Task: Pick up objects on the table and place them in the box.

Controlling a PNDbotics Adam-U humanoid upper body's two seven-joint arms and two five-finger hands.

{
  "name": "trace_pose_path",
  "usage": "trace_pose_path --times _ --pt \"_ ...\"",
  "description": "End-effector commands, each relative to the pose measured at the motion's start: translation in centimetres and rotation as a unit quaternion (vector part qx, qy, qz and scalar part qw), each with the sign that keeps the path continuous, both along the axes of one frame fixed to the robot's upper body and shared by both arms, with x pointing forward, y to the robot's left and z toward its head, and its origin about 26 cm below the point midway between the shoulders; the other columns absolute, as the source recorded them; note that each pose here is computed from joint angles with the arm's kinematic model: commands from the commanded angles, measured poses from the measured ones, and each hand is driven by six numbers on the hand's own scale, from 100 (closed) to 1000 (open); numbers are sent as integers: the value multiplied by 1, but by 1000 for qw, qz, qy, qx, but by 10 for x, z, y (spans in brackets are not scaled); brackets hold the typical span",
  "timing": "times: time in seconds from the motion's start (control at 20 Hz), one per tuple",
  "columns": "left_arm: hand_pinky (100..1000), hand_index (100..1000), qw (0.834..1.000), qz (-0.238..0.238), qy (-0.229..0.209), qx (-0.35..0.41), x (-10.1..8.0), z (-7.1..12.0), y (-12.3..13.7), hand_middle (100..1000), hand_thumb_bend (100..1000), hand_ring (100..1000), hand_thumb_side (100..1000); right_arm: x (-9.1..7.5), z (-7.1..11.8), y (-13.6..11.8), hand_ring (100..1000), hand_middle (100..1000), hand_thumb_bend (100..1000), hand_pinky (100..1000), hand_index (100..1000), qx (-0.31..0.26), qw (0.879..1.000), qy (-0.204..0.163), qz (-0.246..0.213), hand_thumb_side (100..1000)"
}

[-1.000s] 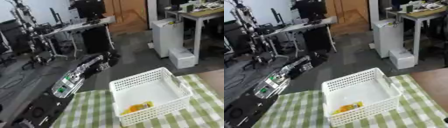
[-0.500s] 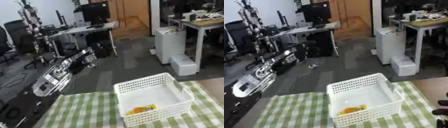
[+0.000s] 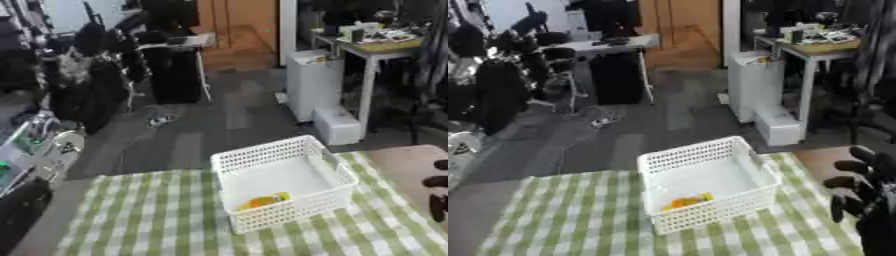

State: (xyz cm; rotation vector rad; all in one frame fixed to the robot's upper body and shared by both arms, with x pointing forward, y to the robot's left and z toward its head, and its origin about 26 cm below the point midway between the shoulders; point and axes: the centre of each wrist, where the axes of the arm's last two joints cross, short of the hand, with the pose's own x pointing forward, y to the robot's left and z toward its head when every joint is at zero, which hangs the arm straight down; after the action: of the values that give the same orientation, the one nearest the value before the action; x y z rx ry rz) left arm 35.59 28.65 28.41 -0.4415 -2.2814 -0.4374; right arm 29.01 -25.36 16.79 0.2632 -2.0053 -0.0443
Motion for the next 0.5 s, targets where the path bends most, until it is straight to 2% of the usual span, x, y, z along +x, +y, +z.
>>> trace_pose_path --times 0.05,0.1,0.2,0.25,0.3,0.5 --pt "860 1000 998 -20 0 -54 -16 0 -5 783 573 830 708 -2 4 -1 529 621 632 218 781 2 1000 -6 -2 651" --pt "859 1000 997 -23 10 -69 -19 -8 -7 781 520 828 740 -2 3 -1 529 621 674 218 781 3 1000 -5 -2 570" --pt "859 1000 995 -27 29 -96 -24 -22 -10 781 525 828 740 -2 3 0 529 621 673 219 781 7 1000 -3 -2 569" --pt "859 1000 993 -27 41 -108 -27 -31 -10 776 572 828 791 -2 2 0 529 621 678 219 781 9 1000 -1 -2 590" --pt "859 1000 992 -26 49 -117 -30 -38 -11 780 528 828 741 -2 2 1 528 621 672 219 780 11 1000 0 -1 569" --pt "860 1000 987 -18 72 -145 -42 -61 -13 781 532 831 742 -2 2 2 528 622 672 219 780 14 1000 1 0 568"
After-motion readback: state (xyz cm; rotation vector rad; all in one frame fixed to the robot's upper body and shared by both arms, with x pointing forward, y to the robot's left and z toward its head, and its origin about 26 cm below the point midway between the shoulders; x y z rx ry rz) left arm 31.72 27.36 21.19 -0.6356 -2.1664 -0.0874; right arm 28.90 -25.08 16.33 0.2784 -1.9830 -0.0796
